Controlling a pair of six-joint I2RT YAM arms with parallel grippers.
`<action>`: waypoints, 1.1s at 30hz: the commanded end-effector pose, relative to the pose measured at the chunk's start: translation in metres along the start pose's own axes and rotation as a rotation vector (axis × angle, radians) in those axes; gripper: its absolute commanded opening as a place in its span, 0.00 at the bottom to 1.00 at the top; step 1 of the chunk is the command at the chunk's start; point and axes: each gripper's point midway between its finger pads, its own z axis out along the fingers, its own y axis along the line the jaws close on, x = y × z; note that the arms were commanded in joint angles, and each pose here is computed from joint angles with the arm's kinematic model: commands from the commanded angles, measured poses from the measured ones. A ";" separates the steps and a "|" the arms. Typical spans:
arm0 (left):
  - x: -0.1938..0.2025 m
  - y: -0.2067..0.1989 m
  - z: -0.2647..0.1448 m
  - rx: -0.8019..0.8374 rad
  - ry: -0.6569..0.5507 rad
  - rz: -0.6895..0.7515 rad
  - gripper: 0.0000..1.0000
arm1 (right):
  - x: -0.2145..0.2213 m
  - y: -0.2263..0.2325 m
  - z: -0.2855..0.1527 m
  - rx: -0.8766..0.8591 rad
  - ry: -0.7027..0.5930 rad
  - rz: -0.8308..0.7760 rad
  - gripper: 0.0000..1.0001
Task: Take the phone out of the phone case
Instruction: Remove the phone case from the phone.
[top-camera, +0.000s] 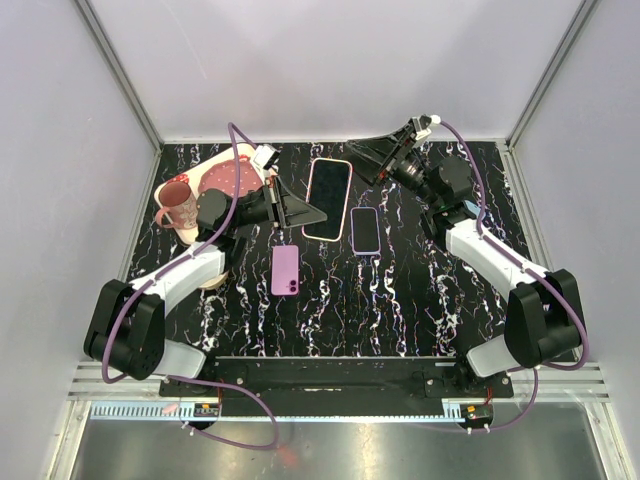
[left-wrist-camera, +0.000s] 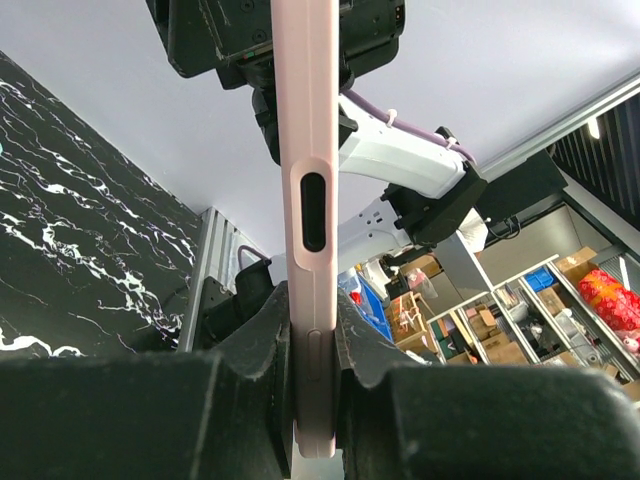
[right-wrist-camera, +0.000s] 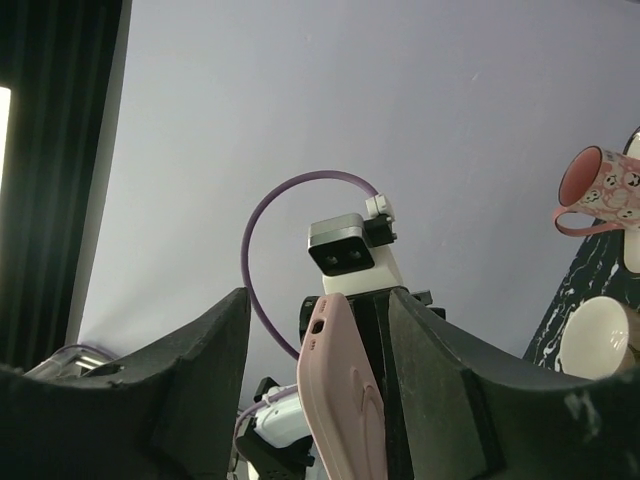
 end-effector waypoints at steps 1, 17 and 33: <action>-0.021 -0.032 0.002 0.060 -0.075 0.149 0.00 | 0.001 0.010 -0.002 -0.015 -0.010 -0.052 0.61; -0.027 -0.025 0.003 0.038 -0.095 0.122 0.00 | 0.014 -0.002 0.010 -0.005 0.041 -0.039 0.53; -0.029 -0.024 0.003 0.032 -0.107 0.120 0.00 | 0.014 0.010 0.014 -0.110 0.051 0.077 0.00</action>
